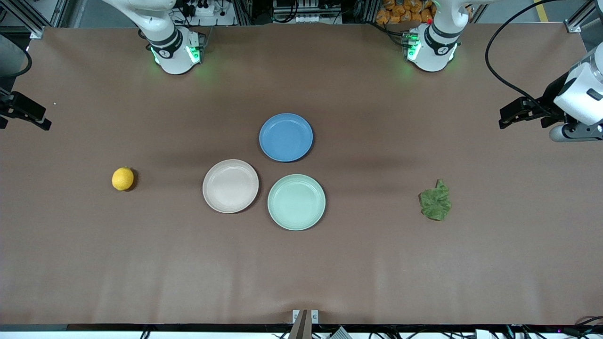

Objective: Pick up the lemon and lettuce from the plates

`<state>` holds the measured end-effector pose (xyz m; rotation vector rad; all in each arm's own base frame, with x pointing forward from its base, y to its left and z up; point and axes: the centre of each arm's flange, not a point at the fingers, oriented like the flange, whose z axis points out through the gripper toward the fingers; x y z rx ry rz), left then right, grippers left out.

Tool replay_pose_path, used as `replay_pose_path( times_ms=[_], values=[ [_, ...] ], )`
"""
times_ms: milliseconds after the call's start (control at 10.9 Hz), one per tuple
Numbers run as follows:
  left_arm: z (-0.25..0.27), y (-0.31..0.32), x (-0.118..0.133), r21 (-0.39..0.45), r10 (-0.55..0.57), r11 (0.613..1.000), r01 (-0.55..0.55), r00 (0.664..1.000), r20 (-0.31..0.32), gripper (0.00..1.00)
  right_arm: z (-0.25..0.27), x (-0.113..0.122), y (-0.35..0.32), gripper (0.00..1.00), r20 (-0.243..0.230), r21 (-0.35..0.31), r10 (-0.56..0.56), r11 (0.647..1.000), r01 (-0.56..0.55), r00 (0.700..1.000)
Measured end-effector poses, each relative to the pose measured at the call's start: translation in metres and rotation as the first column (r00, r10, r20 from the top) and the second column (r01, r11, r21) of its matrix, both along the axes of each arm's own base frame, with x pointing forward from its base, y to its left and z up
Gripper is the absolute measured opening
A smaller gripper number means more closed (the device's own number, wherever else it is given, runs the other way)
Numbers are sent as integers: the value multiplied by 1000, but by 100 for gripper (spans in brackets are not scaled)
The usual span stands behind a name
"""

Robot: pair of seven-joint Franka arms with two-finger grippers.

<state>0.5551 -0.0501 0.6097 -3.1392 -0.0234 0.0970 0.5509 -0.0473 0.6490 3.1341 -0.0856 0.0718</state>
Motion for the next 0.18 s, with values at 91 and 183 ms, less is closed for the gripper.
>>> replay_pose_path(
  times_ms=[91,183],
  values=[
    [0,-1,0,0,-1,1000,1,1000,-1,100,0,0,0,100,-1,0,0,1000,0,1000],
    [-2,-2,0,-1,-3,1000,3,1000,-3,100,0,0,0,100,-2,0,0,1000,0,1000]
  ],
)
